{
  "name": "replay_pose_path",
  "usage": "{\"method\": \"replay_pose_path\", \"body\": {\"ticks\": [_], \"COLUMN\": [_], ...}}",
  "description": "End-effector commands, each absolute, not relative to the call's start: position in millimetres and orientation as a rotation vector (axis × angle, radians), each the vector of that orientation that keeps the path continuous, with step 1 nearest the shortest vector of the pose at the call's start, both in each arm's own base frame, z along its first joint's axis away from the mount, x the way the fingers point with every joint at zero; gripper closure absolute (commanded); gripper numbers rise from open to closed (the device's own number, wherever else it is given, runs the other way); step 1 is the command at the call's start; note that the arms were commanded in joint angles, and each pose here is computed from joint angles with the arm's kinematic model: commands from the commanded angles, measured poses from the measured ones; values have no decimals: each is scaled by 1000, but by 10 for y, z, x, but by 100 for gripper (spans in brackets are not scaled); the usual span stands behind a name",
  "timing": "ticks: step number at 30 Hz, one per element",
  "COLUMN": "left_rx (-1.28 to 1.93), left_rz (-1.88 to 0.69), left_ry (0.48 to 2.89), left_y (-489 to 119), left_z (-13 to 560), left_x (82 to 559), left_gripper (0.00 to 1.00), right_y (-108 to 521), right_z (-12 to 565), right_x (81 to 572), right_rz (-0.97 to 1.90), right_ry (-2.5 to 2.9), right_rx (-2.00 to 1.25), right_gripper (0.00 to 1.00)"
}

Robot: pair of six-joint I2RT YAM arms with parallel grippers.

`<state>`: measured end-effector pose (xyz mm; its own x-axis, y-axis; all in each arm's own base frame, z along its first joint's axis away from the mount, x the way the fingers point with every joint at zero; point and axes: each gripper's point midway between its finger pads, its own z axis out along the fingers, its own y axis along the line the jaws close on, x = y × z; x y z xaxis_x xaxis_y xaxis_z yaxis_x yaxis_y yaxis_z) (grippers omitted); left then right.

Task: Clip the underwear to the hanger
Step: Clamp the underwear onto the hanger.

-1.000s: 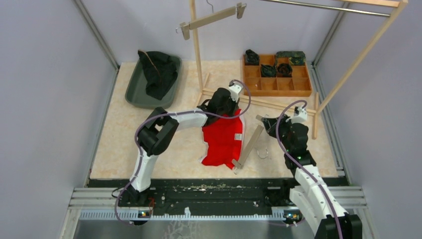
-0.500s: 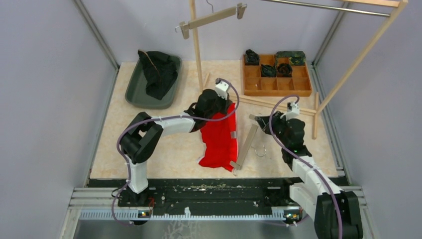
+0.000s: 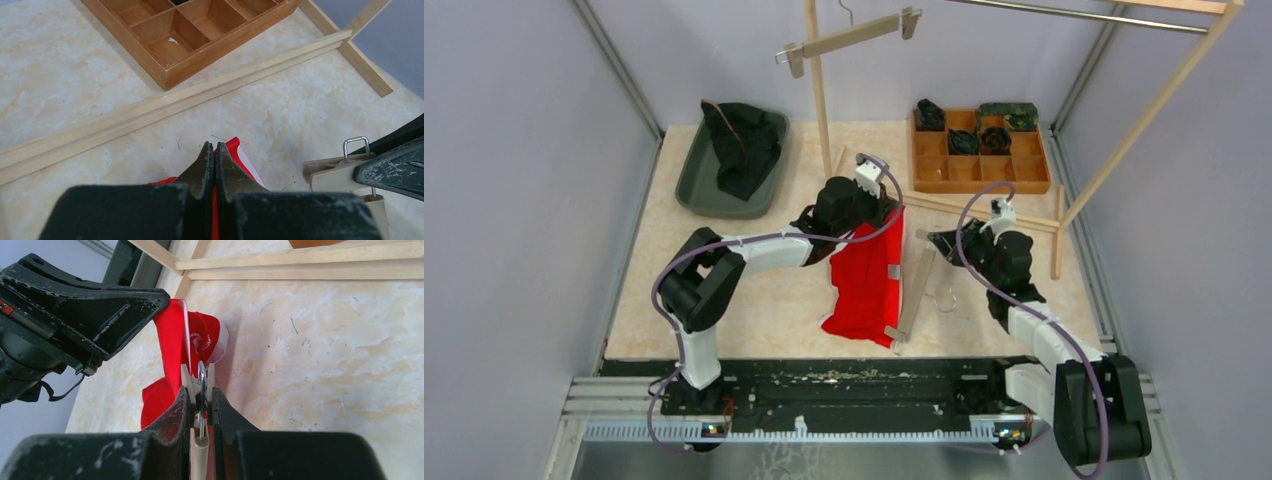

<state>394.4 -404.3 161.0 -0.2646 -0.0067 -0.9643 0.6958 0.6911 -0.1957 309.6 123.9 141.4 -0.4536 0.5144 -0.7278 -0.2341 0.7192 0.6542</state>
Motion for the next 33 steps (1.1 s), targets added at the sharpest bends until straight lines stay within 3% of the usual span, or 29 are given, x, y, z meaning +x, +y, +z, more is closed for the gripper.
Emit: {"method": "replay_pose_path", "body": {"ticks": [1, 33], "left_rx": [533, 559], "left_rz": [-798, -858], "left_ry": [1626, 1612], "left_y": [-4093, -4212], "left_z": [2008, 2017], "left_x": [3980, 3950], "left_gripper": [100, 100], "right_y": [1311, 1570], "right_z": [1703, 1666], "right_x": [3222, 3354], "right_rz": [872, 900], "right_ry": [1765, 1785], "right_rx": [69, -27], "right_gripper": [100, 100]}}
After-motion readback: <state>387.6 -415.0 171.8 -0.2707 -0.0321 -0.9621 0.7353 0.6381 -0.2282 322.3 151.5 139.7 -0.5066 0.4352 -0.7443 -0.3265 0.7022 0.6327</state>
